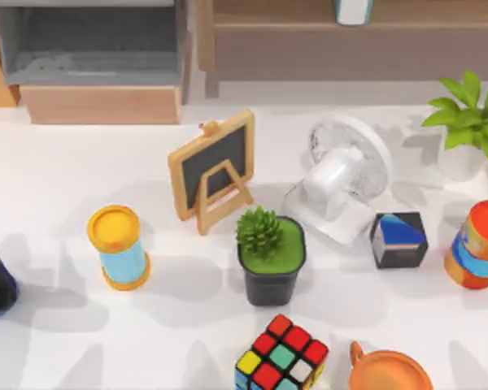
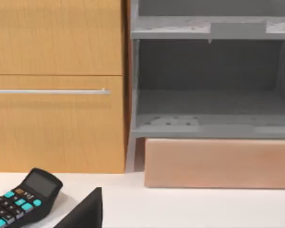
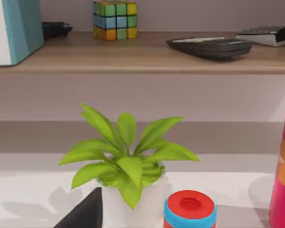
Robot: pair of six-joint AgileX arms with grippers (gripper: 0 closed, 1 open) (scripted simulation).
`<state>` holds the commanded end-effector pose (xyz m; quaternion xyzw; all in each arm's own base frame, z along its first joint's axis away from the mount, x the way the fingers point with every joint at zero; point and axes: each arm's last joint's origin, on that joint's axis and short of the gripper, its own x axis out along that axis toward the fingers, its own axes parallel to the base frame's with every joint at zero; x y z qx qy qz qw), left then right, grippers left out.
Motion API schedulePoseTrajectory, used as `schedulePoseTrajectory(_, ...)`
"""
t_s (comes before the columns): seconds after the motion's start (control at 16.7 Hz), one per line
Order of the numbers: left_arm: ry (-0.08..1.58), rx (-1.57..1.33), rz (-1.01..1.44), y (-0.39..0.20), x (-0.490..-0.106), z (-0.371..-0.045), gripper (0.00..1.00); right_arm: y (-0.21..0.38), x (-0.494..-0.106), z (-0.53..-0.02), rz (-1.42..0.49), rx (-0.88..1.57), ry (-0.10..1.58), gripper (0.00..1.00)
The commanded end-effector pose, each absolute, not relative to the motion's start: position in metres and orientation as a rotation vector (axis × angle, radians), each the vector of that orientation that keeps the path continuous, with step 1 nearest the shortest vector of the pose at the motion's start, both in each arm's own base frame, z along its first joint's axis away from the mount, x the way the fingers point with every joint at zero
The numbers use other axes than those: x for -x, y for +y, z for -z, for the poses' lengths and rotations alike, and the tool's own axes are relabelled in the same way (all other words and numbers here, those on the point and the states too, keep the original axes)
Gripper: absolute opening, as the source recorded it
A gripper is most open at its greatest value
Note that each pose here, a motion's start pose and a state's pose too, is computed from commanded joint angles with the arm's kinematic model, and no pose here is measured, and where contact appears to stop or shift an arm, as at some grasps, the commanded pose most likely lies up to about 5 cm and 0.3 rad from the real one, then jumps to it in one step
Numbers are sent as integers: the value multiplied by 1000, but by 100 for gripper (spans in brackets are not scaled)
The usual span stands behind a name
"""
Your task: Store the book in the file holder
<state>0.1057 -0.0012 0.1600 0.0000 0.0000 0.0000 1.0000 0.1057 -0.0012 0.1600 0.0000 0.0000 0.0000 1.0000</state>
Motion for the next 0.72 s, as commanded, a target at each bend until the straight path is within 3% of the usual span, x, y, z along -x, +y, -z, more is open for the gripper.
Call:
schedulePoseTrajectory(0.36, 3, 4, 18, -6, -108, -179, 100, -1, -106, -160, 0, 0, 0, 100)
schedulePoseTrajectory(0.72, 32, 4, 58, -29, -141, -254, 100, -1, -106, -160, 0, 0, 0, 100)
